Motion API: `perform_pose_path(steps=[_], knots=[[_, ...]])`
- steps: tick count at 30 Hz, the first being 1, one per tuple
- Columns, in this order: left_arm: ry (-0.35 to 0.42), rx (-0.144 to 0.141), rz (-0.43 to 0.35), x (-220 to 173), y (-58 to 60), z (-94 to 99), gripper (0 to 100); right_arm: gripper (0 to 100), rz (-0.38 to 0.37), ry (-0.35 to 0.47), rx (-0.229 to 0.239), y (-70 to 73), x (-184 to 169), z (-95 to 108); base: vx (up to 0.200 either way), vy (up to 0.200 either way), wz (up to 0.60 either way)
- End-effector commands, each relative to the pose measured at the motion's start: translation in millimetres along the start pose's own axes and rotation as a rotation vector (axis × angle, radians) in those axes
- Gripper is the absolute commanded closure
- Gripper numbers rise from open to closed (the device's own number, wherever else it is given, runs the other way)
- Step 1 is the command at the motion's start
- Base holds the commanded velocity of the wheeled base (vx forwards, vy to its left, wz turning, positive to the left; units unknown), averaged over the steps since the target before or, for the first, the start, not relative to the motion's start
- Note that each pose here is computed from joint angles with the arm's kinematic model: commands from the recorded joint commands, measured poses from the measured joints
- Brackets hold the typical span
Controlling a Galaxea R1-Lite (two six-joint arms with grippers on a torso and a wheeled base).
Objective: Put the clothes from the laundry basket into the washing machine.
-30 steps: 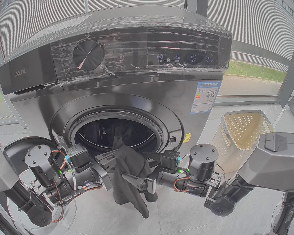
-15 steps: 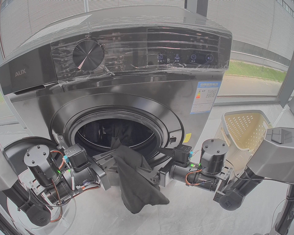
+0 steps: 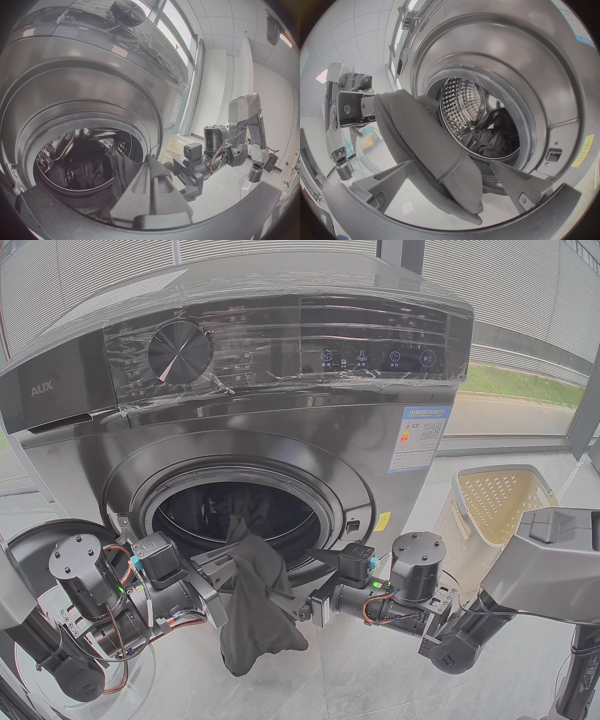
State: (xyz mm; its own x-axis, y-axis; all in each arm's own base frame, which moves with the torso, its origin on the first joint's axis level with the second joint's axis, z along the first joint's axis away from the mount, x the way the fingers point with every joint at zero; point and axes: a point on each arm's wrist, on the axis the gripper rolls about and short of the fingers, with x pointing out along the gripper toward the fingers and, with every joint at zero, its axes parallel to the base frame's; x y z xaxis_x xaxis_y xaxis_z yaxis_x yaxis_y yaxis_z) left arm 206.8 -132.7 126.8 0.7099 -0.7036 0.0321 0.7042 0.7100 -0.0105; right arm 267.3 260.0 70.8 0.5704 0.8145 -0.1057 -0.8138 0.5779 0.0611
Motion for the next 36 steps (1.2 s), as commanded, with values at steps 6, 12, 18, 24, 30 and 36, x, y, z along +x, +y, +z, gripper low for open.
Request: perform_pose_path(steps=[6, 12, 18, 24, 30, 36], knots=[[-0.001, 0.000, 0.003, 0, 0.8, 0.1, 100, 0, 0.016, 0.011, -0.002, 4.1, 10, -10, 0.000, 0.000, 0.00], [0.001, 0.001, -0.001, 0, 0.0, -0.2, 100, 100, 0.017, -0.003, -0.003, 4.2, 10, -8, 0.000, 0.000, 0.00], [0.007, -0.002, 0.006, -1, 1.7, -1.3, 100, 100, 0.020, -0.006, -0.003, 6.0, 7, -5, 0.000, 0.000, 0.00], [0.023, -0.009, 0.011, -1, 3.0, -5.0, 100, 100, 0.019, -0.024, -0.005, 11.7, -19, 17, 0.000, 0.000, 0.00], [0.022, -0.007, 0.007, -1, 2.2, -4.7, 0, 100, 0.006, -0.061, -0.011, 10.4, -37, 34, 0.000, 0.000, 0.00], [0.060, -0.030, 0.005, -4, 0.9, -12.7, 0, 100, 0.007, -0.089, -0.018, 11.9, -43, 44, 0.000, 0.000, 0.00]])
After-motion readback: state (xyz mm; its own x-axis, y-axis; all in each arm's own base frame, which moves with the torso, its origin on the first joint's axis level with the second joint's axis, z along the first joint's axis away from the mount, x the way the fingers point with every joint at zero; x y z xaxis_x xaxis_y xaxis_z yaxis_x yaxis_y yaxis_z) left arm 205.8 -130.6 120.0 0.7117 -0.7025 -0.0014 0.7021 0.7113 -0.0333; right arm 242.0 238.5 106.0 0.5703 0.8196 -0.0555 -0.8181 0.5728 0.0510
